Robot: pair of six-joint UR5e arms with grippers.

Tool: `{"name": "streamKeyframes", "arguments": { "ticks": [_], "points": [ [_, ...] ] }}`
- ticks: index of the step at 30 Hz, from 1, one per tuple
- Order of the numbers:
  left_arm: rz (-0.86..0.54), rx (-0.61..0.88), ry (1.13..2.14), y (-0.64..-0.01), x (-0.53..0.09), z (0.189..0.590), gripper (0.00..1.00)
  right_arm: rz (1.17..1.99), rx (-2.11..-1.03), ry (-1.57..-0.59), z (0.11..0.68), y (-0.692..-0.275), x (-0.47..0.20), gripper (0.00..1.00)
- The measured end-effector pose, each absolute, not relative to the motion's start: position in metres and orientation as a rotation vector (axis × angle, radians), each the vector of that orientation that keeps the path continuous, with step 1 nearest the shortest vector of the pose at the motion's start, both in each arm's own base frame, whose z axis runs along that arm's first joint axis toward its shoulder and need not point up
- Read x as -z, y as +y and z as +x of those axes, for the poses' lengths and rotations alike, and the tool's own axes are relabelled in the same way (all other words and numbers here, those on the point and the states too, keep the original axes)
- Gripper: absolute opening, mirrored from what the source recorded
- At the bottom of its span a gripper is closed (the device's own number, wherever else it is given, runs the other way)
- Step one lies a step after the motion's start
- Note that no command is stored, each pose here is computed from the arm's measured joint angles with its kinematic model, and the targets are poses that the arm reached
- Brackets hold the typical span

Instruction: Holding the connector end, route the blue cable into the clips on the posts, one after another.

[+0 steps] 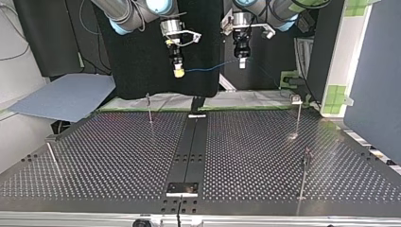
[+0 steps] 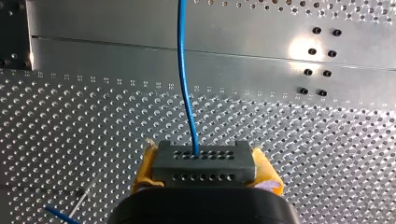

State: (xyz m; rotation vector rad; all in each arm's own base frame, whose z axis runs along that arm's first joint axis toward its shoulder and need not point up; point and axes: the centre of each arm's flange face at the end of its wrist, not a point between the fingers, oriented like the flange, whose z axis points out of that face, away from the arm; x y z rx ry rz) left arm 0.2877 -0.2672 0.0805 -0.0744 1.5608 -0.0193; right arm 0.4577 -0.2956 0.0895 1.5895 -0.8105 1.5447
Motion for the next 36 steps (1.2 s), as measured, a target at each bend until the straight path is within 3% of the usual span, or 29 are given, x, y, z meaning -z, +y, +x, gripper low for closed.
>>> {"name": "streamKeyframes", "arguments": {
  "ticks": [30,36],
  "points": [
    [-0.044,-0.009,1.564,-0.266,-0.092,0.286,0.0,1.581,-1.54,-0.788,0.458,-0.309,-0.101,0.0],
    [-0.033,-0.02,1.564,-0.264,-0.111,0.284,0.0,1.625,-1.496,-0.781,0.454,-0.315,-0.103,0.0]
  ]
}}
